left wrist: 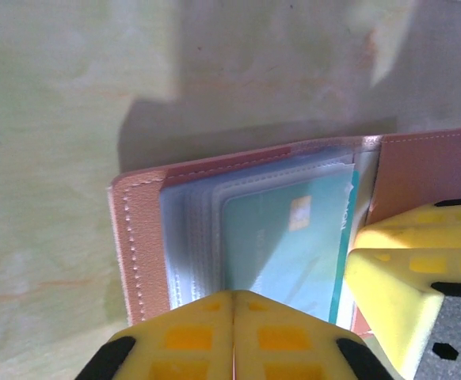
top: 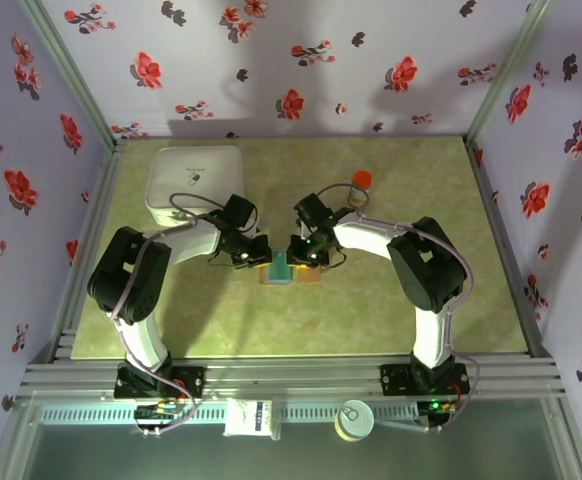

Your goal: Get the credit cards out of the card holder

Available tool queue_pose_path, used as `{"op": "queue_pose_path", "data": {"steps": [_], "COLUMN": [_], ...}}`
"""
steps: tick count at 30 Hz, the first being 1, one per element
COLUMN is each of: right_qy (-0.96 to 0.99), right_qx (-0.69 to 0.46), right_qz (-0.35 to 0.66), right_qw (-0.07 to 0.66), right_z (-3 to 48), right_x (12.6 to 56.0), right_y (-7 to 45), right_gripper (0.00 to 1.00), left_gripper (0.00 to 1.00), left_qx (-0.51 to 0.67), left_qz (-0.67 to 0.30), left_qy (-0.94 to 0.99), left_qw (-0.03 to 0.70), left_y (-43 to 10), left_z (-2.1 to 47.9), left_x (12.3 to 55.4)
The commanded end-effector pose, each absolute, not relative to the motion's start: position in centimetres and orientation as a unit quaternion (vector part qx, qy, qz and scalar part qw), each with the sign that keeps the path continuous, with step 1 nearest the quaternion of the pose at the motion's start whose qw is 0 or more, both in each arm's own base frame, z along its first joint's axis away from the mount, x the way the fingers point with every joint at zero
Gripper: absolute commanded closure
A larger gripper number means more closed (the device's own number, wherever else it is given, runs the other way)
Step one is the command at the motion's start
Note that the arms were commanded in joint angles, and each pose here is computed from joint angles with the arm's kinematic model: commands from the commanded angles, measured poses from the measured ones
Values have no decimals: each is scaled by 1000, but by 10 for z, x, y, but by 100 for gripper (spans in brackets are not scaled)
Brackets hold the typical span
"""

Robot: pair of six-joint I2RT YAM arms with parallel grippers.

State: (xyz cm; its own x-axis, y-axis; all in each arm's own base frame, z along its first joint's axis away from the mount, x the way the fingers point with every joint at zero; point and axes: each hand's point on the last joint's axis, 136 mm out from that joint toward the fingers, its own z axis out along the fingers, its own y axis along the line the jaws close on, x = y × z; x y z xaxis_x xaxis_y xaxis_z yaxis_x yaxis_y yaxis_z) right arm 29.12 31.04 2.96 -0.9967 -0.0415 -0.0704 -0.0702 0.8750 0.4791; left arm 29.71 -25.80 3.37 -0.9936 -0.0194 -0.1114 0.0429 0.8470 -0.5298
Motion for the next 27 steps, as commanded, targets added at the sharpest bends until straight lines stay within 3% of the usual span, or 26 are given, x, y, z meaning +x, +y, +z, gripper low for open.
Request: {"op": "queue_pose_path", "data": {"steps": [1,6,13,27], "right_qy": [969,958,947,943], "right_qx": [-34,-33,-27,-17], "right_qz": [240,279,315,332], "right_qw": [41,52,50,22], "right_z": [37,52,53,32], "right_x": [296,296,297,290], "right_y": [306,314,325,328], "right_gripper": [76,75,73,80], "left_gripper": [90,89,98,100], "left_qx": [3,4,11,6], "left_qz": [-273,-277,-316,-282], "left_qy": [959,957,946,959], "left_qw": [79,91,66,37], "left_y": [-249,-249,-266,-256], "left_z": [43,56,51,26], "left_x": [302,304,302,294]}}
